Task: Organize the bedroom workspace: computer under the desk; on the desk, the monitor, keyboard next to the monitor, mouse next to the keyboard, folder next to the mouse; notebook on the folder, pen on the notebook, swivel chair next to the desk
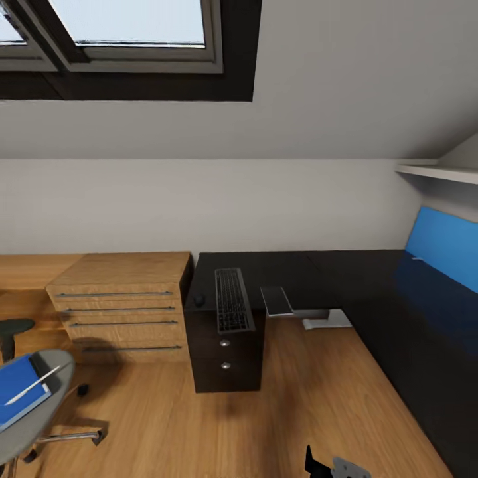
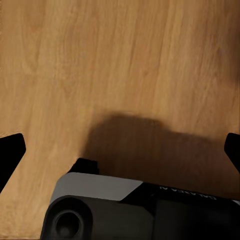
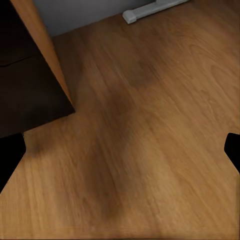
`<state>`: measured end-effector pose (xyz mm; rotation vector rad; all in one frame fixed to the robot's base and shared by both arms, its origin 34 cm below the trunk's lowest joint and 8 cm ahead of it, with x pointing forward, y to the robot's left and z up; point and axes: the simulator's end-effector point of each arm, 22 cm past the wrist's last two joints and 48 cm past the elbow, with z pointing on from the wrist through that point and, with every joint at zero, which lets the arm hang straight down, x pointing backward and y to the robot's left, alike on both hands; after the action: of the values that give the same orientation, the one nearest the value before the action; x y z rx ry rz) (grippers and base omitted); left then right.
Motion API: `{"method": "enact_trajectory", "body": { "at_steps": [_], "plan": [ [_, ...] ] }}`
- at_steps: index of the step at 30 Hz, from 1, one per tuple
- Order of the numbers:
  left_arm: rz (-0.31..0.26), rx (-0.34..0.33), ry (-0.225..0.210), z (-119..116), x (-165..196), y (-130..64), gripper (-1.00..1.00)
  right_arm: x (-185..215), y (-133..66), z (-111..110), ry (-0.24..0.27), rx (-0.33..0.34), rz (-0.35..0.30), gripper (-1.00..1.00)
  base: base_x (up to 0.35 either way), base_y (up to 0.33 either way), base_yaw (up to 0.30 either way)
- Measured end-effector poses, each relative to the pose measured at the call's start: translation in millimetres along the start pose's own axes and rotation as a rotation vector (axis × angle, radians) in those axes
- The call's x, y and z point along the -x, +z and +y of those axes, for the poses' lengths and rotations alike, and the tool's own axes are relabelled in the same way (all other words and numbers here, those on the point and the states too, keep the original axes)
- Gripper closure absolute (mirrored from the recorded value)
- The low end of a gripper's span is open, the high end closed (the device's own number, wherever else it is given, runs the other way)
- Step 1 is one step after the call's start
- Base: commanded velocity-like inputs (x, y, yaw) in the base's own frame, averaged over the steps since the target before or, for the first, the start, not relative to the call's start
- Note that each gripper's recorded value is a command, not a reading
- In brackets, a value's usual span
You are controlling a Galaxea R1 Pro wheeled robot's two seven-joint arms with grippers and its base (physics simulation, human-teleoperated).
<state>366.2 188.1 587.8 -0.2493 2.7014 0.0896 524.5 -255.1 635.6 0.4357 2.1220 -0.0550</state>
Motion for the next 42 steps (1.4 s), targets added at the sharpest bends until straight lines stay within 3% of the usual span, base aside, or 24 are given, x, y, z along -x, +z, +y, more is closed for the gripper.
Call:
{"method": "enact_trajectory", "body": {
  "at_steps": [11, 42],
  "plan": [
    [-0.003, -0.003, -0.001, 0, 5, -14.3, -1.00, 12, -9.4, 1, -0.001, 0.001, -0.002, -1.00, -0.151, -0.132, 0.242],
    [0.006, 0.000, 0.001, 3, 11, -50.4, -1.00, 40, -34.8, 2, -0.009, 0.003, -0.001, -1.00, -0.013, -0.003, 0.010]
  ]
}}
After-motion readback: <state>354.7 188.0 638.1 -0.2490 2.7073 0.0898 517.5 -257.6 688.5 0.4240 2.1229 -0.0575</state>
